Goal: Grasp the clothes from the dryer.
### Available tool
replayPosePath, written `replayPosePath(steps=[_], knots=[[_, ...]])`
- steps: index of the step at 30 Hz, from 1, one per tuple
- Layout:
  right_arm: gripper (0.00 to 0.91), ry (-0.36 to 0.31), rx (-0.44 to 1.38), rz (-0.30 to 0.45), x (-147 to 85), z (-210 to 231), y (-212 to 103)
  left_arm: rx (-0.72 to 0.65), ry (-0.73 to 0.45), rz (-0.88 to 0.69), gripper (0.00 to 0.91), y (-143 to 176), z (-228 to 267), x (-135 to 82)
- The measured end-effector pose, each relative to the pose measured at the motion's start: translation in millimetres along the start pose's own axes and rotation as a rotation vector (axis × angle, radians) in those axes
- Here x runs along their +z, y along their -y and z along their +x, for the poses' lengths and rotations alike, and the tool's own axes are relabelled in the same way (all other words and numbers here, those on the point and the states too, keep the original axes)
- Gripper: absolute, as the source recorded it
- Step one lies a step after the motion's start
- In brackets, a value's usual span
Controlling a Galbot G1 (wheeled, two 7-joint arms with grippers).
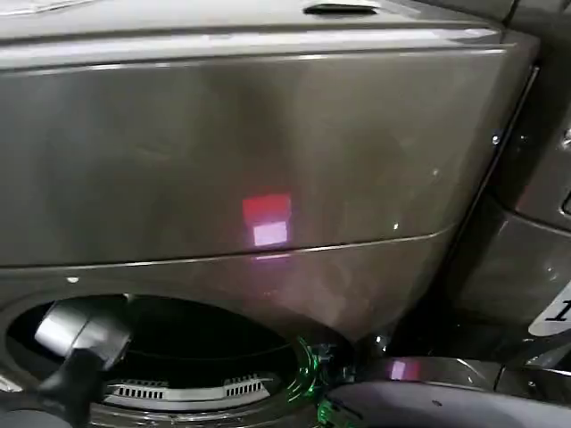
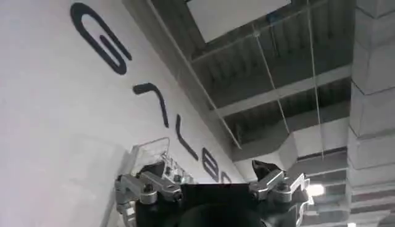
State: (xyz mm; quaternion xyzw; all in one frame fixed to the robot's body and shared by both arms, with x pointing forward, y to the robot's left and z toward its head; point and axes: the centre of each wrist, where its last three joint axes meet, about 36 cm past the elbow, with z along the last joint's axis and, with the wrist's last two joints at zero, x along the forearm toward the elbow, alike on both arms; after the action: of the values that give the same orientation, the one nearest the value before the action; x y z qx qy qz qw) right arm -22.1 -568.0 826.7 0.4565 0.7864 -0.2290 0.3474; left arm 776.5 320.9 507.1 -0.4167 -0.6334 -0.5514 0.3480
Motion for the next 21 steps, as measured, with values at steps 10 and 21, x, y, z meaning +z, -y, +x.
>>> replayPosePath(steps=[10,21], knots=[[0.907,-0.005,0.014,0.011,-4,6,7,-0.004,-0.071,0.004,0.907,6,-12,-5],[0.907,-0.005,0.024,0.005,0,8,7,0.016,-0.066,0.025,0.0,10,-15,0]])
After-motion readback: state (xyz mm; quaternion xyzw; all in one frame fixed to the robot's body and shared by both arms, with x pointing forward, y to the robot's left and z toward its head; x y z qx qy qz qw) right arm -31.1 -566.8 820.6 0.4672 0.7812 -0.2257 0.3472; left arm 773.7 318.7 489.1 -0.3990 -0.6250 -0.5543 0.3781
